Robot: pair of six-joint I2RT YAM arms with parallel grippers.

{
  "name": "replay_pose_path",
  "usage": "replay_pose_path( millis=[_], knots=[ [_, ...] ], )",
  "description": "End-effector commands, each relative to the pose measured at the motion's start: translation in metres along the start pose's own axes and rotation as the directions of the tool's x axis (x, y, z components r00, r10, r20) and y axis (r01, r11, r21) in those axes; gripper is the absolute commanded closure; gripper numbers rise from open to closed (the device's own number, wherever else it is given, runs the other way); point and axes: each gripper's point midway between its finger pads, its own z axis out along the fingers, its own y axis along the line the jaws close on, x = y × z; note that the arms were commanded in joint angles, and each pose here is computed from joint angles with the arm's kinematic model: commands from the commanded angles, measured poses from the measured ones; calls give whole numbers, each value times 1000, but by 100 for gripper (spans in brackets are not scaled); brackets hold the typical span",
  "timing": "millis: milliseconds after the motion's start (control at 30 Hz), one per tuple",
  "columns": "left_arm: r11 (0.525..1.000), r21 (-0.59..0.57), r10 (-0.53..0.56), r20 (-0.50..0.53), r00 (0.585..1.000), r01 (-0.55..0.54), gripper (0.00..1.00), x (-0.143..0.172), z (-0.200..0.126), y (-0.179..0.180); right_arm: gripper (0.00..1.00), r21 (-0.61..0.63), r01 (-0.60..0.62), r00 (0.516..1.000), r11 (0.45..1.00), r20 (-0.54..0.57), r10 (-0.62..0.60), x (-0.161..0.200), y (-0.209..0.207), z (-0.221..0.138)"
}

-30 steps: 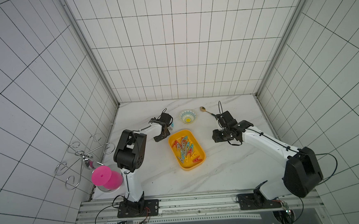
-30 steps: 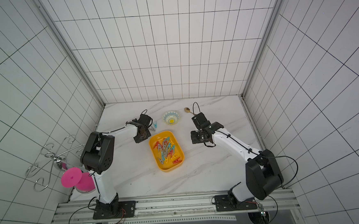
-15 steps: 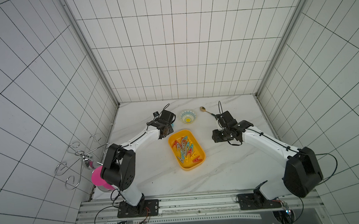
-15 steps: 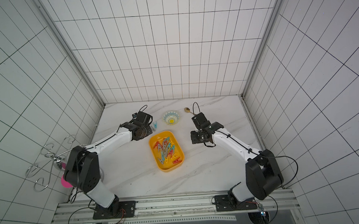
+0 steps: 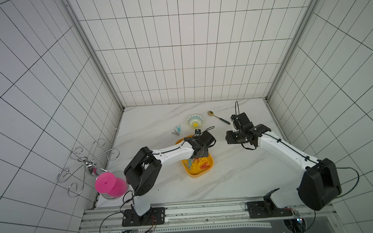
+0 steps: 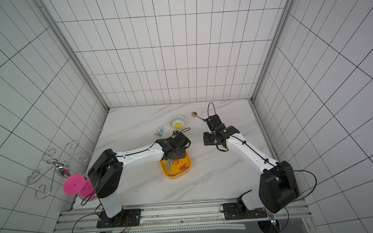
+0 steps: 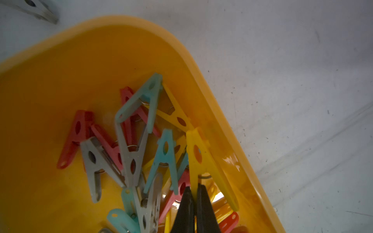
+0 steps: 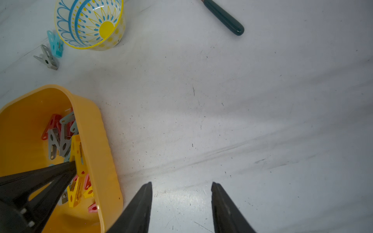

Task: Put the clothespins into the storage box
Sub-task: Place the clothespin in the storage box.

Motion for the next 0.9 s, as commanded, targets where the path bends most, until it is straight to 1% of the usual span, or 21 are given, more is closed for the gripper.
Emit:
replay_pose_path(
  millis=[0,200,333,433,533,633,733,800,867],
  knots=[
    [1000,18,-5,-25,1000,6,95,5,9,-11,49,14,-13,1000,1000,-1,13,4,-7,-1],
    [1000,14,12,-47,999,-11,92,14,18,-12,49,10,-11,1000,1000,-10,11,4,-6,2],
    [999,40,24,-48,999,-22,85,15,9,-14,49,5,-8,1000,1000,-17,8,3,-4,4],
    [999,47,27,-16,1000,-26,78,7,-6,-12,49,3,-7,1000,1000,-17,7,2,-3,5],
    [999,38,17,33,999,-18,75,-12,-24,-4,49,-4,-7,1000,1000,-16,7,0,-1,4],
    [998,53,-40,67,997,36,73,-37,-38,10,49,-10,-4,1000,1000,-14,4,-2,0,4],
    [991,54,-123,103,987,118,69,-64,-46,38,49,-10,5,1000,1000,-17,-5,-2,0,3],
    [982,41,-186,137,973,182,66,-84,-48,61,49,-19,10,1000,1000,-23,-10,-1,2,3],
    [964,23,-264,152,953,264,62,-102,-42,90,49,-32,13,999,999,-36,-14,0,5,3]
  ],
)
